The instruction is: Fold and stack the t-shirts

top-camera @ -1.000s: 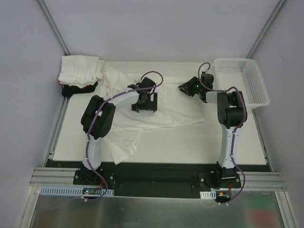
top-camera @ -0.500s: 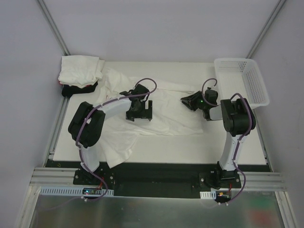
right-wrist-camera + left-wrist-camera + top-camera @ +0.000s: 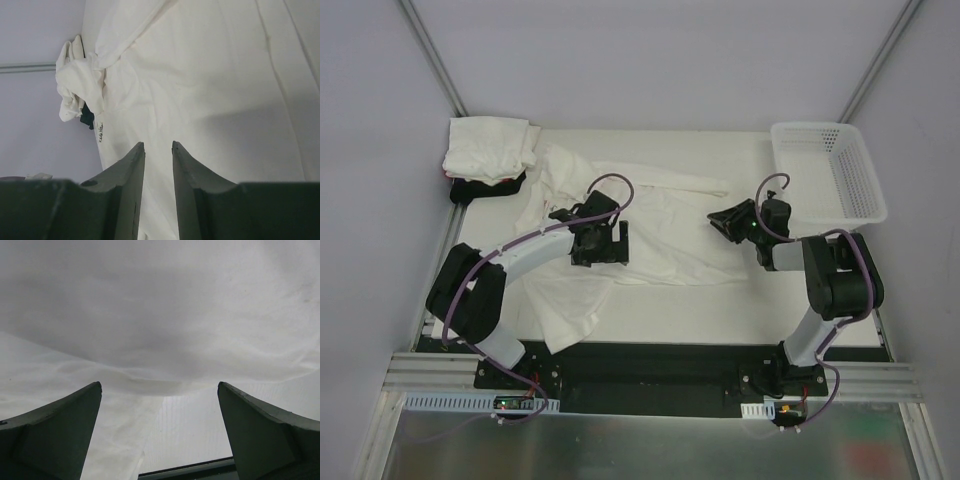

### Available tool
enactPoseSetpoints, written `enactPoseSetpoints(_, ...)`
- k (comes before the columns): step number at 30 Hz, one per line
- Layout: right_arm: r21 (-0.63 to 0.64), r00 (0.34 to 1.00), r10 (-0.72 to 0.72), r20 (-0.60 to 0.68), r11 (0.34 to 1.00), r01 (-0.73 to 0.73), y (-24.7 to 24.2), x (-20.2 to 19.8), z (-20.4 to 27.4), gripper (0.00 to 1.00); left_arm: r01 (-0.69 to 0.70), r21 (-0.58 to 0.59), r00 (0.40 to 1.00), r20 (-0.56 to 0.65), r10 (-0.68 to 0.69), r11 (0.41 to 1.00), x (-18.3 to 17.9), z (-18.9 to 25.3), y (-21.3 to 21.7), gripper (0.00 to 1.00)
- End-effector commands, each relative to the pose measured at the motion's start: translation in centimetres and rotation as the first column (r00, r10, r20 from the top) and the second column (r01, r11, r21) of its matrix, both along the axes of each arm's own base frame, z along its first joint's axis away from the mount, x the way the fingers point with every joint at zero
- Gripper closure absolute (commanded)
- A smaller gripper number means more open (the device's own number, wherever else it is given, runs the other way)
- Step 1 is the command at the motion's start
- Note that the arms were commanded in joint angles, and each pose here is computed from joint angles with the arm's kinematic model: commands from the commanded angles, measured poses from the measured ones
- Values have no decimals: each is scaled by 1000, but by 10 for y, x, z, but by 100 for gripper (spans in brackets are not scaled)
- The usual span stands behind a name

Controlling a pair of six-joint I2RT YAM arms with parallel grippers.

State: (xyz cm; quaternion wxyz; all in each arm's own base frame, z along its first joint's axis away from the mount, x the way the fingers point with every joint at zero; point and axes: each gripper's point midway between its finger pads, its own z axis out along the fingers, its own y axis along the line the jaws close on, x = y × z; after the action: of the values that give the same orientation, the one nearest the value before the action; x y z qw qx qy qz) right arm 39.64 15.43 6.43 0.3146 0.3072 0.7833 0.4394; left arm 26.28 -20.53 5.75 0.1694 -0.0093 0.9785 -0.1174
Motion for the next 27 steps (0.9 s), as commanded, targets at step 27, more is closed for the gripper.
enactPoseSetpoints(27, -211, 996, 35, 85, 977, -16, -2, 118, 0, 58, -197, -128, 683, 694, 229, 972, 99, 164, 28, 1)
